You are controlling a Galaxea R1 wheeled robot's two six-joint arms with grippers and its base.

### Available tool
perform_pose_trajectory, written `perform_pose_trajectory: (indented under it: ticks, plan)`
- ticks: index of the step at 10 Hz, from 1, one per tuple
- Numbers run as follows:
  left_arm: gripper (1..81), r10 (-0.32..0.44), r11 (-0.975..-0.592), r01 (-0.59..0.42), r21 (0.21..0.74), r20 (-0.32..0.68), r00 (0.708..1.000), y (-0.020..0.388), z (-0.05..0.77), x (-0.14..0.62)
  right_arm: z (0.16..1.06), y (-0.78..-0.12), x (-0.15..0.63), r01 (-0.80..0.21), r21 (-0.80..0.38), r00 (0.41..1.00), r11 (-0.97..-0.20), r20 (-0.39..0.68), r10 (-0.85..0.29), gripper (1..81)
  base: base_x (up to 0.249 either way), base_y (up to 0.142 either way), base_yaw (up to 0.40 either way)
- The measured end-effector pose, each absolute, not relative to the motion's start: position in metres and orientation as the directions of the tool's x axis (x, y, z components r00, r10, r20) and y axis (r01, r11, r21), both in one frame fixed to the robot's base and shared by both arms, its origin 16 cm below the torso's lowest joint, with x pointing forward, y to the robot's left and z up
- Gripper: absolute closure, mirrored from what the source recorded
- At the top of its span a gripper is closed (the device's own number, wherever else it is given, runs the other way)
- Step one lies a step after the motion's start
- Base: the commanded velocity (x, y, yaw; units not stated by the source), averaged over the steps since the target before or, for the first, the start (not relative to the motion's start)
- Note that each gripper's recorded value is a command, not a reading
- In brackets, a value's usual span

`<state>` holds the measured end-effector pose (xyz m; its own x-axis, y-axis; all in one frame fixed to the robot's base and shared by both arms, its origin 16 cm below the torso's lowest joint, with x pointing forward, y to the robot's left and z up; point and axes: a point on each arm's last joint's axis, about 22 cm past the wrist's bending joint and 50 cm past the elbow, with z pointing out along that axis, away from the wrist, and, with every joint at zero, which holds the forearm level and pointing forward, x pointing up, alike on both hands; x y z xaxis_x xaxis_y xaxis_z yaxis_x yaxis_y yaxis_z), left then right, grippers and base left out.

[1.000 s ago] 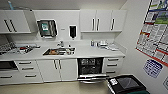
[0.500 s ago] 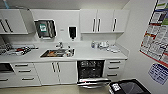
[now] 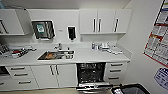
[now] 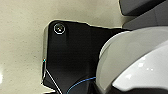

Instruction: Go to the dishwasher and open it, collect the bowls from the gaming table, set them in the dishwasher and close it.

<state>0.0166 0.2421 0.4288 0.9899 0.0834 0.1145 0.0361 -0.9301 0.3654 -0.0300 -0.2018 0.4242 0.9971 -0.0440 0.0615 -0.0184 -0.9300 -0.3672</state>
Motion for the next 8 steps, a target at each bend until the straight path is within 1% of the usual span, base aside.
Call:
perform_pose_trajectory:
  ticks: [6, 8]
  plan:
    - [81.1, 0.083, -0.929, 0.038, 0.368, 0.107, 0.991, 0.24, 0.429, 0.01, 0.424, -0.202, -0.03, -0.017, -0.368, 0.997, -0.93, 0.063, -0.043, 81.1, 0.171, 0.062, 0.0]
    - [81.1, 0.085, -0.931, 0.034, 0.363, 0.126, 0.988, 0.245, 0.429, 0.029, 0.423, -0.202, -0.017, -0.012, -0.362, 0.997, -0.932, 0.071, -0.04, 81.1, 0.193, 0.0, 0.0]
